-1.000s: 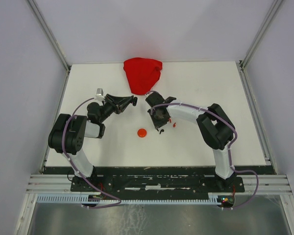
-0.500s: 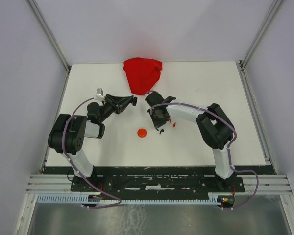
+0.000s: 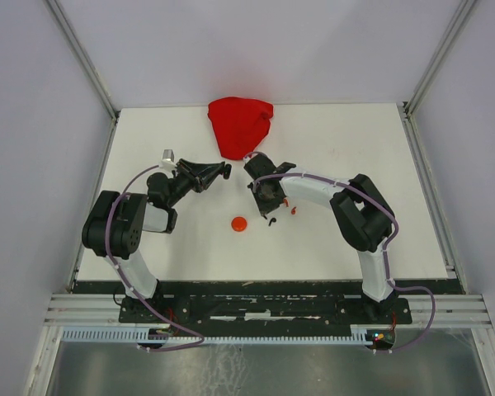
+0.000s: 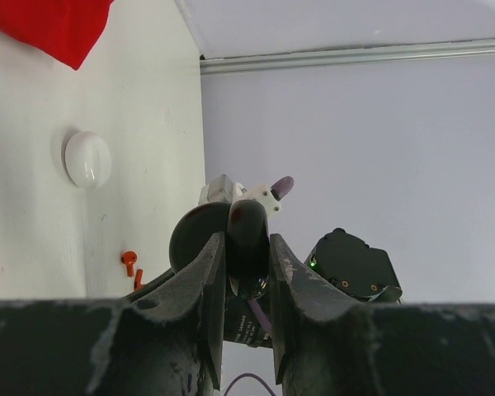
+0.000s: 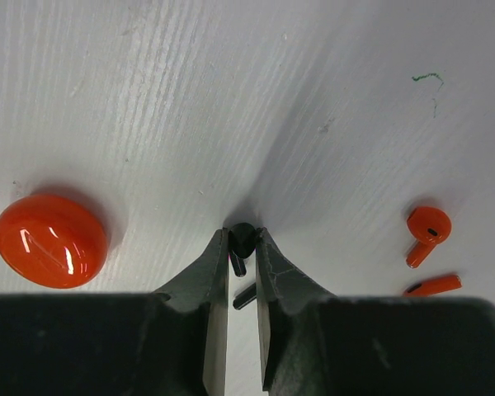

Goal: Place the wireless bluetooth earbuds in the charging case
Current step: Pick up the earbud from the center of the board.

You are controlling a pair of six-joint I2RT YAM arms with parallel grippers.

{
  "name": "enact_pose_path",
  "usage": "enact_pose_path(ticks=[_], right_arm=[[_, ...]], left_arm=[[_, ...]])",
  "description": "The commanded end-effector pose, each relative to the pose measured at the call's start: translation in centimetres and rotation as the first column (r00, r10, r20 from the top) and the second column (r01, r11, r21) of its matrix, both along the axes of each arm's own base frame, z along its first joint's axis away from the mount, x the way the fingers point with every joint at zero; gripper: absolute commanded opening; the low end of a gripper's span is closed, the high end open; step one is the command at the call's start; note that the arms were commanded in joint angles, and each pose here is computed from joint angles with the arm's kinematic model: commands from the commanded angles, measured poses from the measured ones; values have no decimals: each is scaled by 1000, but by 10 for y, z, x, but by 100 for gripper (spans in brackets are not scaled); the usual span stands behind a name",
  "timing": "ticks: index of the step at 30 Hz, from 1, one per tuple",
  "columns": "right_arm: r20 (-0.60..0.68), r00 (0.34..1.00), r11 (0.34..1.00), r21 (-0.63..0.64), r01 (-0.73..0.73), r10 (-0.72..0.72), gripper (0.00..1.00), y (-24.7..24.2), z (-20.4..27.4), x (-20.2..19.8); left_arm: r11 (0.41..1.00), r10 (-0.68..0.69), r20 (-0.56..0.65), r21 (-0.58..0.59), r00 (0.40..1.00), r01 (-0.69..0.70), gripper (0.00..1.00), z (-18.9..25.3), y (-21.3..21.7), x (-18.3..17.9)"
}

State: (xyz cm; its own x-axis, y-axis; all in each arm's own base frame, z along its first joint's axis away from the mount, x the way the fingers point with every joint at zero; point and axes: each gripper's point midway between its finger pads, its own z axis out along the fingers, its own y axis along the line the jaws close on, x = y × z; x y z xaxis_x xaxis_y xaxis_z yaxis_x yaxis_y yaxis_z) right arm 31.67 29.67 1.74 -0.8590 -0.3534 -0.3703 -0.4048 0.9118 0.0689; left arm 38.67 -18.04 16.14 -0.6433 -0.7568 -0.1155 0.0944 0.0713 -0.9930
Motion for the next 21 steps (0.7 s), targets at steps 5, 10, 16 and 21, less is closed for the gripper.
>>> enact_pose_path(ticks=[5, 10, 16, 21], right_arm=[[137, 991, 998, 67, -1, -9, 16, 15, 46, 26], [178, 984, 997, 78, 10, -24, 15, 15, 56, 32], [235, 971, 994, 103, 20, -44, 15, 16, 69, 41], [331, 941, 987, 158, 22, -74, 15, 18, 91, 52]], left_arm=[[999, -16, 34, -42, 999, 17, 3, 14, 1, -3], [999, -19, 36, -44, 999, 20, 3, 15, 0, -3], [999, -24, 35, -46, 999, 25, 3, 15, -1, -1], [998, -34, 35, -53, 999, 36, 3, 17, -2, -1]])
